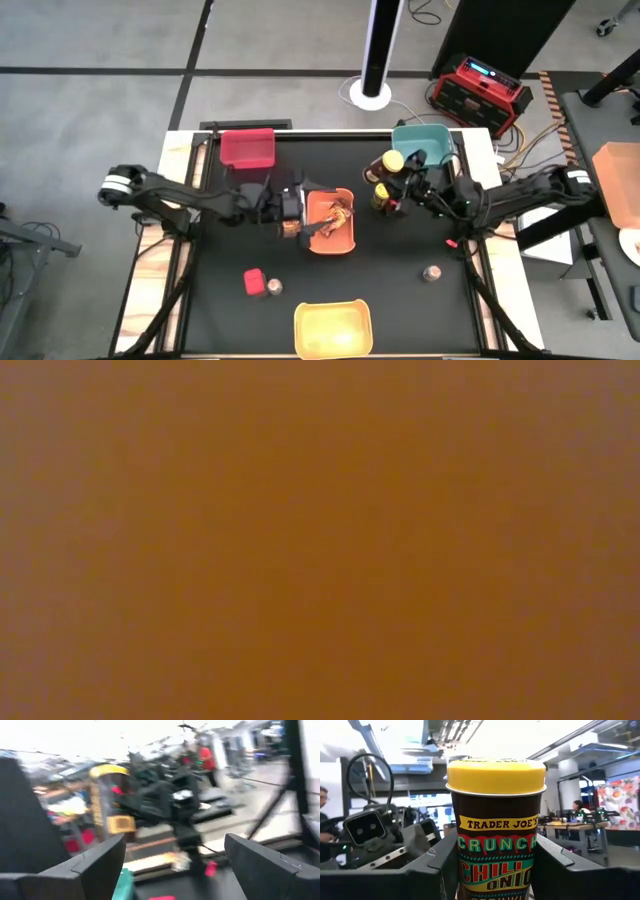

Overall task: Sort spices by type
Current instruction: Put the left yellow seasoning bottle into the blue bin

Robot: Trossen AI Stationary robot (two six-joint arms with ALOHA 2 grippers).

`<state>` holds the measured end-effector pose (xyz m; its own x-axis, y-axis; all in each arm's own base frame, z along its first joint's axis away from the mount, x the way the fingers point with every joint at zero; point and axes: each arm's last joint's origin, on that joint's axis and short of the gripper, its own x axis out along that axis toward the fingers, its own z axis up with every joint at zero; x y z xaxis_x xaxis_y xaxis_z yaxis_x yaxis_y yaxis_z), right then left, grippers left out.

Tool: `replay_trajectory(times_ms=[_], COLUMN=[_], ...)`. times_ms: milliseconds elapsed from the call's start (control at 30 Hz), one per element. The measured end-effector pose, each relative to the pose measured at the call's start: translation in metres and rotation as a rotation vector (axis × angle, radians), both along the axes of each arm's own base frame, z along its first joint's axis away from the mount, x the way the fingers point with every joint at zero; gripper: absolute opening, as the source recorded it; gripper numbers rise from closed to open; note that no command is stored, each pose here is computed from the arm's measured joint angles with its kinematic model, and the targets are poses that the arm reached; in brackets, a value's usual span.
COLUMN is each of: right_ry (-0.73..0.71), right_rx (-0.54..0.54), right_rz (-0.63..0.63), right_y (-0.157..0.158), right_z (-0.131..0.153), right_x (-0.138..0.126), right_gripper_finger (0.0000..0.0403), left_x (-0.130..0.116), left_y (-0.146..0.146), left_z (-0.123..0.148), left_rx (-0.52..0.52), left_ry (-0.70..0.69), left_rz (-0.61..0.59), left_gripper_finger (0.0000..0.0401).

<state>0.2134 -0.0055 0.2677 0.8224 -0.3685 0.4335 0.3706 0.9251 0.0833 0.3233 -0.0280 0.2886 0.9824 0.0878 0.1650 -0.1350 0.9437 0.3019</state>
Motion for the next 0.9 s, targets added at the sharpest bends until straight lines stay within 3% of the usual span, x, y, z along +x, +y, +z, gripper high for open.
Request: replay_trajectory(times_ms=[300,533,700,900], right_ry=[0.0,0.009,0.038,0.051], right_rx=[0.024,0.019,0.018,0.017], right_rz=[-0.07,-0.073,-0.071,-0.065], right_y=[-0.001,-0.001,0.0,0.001], right_z=[-0.002,0.002,0.002,0.002], right_x=[0.022,0.035,0.041,0.042], right_gripper_finger=[0.017,0.017,0.017,0.017], left_x=[0.019,0.041,0.054,0.063], left_y=[0.012,0.022,0.033,0.041], left_z=[-0.02,-0.023,-0.023,-0.028], left_rx=[-0.001,-0.009,-0.038,-0.038], left_ry=[-0.103,-0.102,-0.106,-0.089], left_rz=[0.112,0.147,0.277,0.305], left_gripper_finger=[0.0323,0.0323,0.0323,0.0323])
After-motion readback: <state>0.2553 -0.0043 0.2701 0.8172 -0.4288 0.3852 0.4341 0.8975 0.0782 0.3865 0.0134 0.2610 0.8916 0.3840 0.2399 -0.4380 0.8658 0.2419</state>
